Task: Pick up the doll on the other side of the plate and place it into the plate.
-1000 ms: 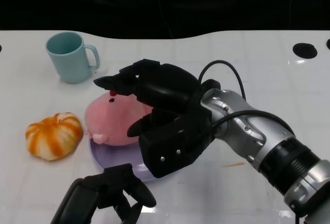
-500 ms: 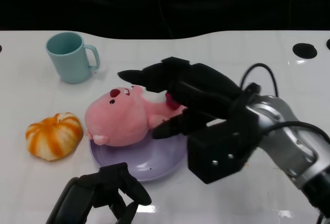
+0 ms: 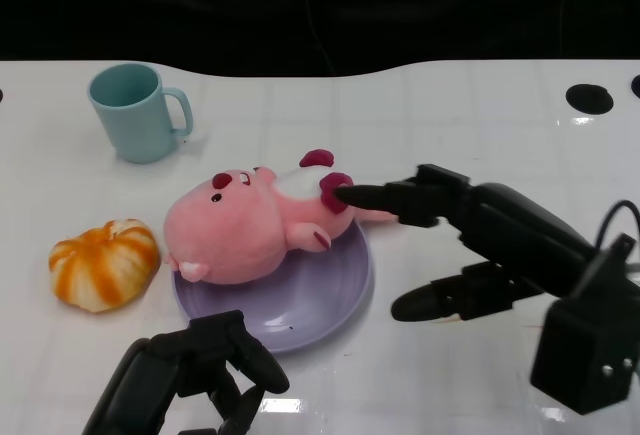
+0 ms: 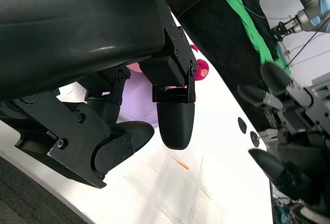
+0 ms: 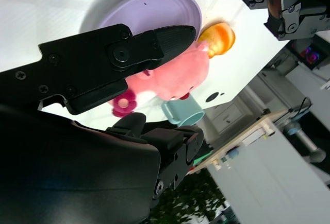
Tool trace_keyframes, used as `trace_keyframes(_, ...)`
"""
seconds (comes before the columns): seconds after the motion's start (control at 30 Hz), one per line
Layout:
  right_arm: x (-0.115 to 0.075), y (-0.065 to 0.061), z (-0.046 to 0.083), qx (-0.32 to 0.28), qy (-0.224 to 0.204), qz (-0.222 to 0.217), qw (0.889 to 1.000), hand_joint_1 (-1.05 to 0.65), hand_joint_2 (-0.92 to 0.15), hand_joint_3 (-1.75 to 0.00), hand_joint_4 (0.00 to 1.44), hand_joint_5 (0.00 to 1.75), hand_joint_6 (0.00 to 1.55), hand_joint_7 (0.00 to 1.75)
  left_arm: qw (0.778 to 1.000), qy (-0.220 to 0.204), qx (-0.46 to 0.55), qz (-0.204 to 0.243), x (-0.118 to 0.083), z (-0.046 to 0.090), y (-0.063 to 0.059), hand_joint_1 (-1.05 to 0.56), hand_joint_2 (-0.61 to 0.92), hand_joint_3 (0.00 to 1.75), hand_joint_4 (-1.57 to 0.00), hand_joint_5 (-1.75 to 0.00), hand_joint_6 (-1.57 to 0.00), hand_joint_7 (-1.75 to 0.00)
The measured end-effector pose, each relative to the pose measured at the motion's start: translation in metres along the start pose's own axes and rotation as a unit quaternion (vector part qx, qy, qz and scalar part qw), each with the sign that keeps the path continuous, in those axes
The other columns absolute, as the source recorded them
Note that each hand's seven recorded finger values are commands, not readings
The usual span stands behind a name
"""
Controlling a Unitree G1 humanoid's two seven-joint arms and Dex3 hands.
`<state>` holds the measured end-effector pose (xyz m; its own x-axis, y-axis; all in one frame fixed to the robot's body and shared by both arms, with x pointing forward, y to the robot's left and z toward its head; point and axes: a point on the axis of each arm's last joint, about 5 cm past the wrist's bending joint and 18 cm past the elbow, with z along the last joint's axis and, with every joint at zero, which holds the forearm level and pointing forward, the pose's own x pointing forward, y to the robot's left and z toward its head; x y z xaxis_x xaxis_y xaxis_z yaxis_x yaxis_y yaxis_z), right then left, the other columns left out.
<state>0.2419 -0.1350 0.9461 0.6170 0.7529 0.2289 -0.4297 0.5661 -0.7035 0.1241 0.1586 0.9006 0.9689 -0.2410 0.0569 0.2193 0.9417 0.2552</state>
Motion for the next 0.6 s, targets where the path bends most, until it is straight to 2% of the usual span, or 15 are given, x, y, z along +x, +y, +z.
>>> trace_keyframes(0.13, -0.017, 0.002, -0.002, 0.015, 0.018, -0.02, 1.0, -0.5, -0.92, -0.08, 0.21, 1.09, 0.56, 0.25, 1.0, -0.001, 0.0, 0.0, 0.0, 0.0, 0.0, -0.09, 0.54, 1.06, -0.78, -1.53, -0.79, -1.2)
trace_keyframes(0.23, -0.028, 0.003, -0.003, 0.028, 0.03, -0.036, 0.998, -0.25, -0.89, -0.06, 0.4, 1.14, 0.71, 0.37, 1.0, -0.002, 0.0, 0.0, 0.001, 0.0, 0.0, -0.09, 0.54, 1.05, -0.78, -1.53, -0.8, -1.2)
trace_keyframes(0.37, -0.045, 0.005, -0.005, 0.052, 0.048, -0.048, 0.996, -0.07, -0.9, -0.08, 0.6, 1.17, 0.85, 0.58, 1.0, -0.001, 0.001, 0.0, 0.001, 0.0, 0.001, -0.09, 0.55, 1.04, -0.78, -1.53, -0.8, -1.2)
trace_keyframes(0.4, -0.048, 0.006, -0.005, 0.059, 0.055, -0.049, 0.996, -0.04, -0.87, -0.15, 0.63, 1.21, 0.85, 0.66, 1.0, -0.001, 0.002, 0.0, 0.001, 0.0, 0.001, -0.09, 0.55, 1.04, -0.78, -1.53, -0.8, -1.19)
trace_keyframes(0.43, -0.052, 0.006, -0.004, 0.067, 0.062, -0.05, 0.995, -0.01, -0.75, -0.39, 0.65, 1.27, 0.84, 0.76, 1.0, -0.001, 0.002, 0.0, 0.001, 0.0, 0.001, -0.09, 0.55, 1.03, -0.78, -1.53, -0.8, -1.19)
trace_keyframes(0.47, -0.055, 0.007, -0.002, 0.076, 0.072, -0.053, 0.993, 0.06, -0.59, -0.78, 0.7, 1.37, 0.83, 0.89, 1.0, -0.002, 0.002, -0.001, 0.001, 0.0, 0.001, -0.09, 0.56, 1.03, -0.78, -1.53, -0.81, -1.19)
trace_keyframes(0.5, -0.059, 0.007, -0.001, 0.088, 0.082, -0.059, 0.991, 0.09, -0.52, -0.96, 0.72, 1.42, 0.83, 0.96, 1.0, -0.002, 0.003, 0.0, 0.001, 0.0, 0.002, -0.09, 0.56, 1.03, -0.78, -1.53, -0.81, -1.19)
trace_keyframes(0.53, -0.063, 0.008, 0.001, 0.1, 0.092, -0.065, 0.989, 0.11, -0.48, -1.12, 0.74, 1.48, 0.81, 1.06, 1.0, -0.001, 0.003, 0.0, 0.001, 0.0, 0.002, -0.08, 0.56, 1.03, -0.78, -1.53, -0.81, -1.19)
trace_keyframes(0.6, -0.068, 0.008, 0.005, 0.12, 0.104, -0.073, 0.985, 0.15, -0.44, -1.27, 0.76, 1.53, 0.79, 1.18, 1.0, 0.0, 0.005, 0.0, 0.001, -0.001, 0.003, -0.08, 0.56, 1.04, -0.78, -1.52, -0.81, -1.18)
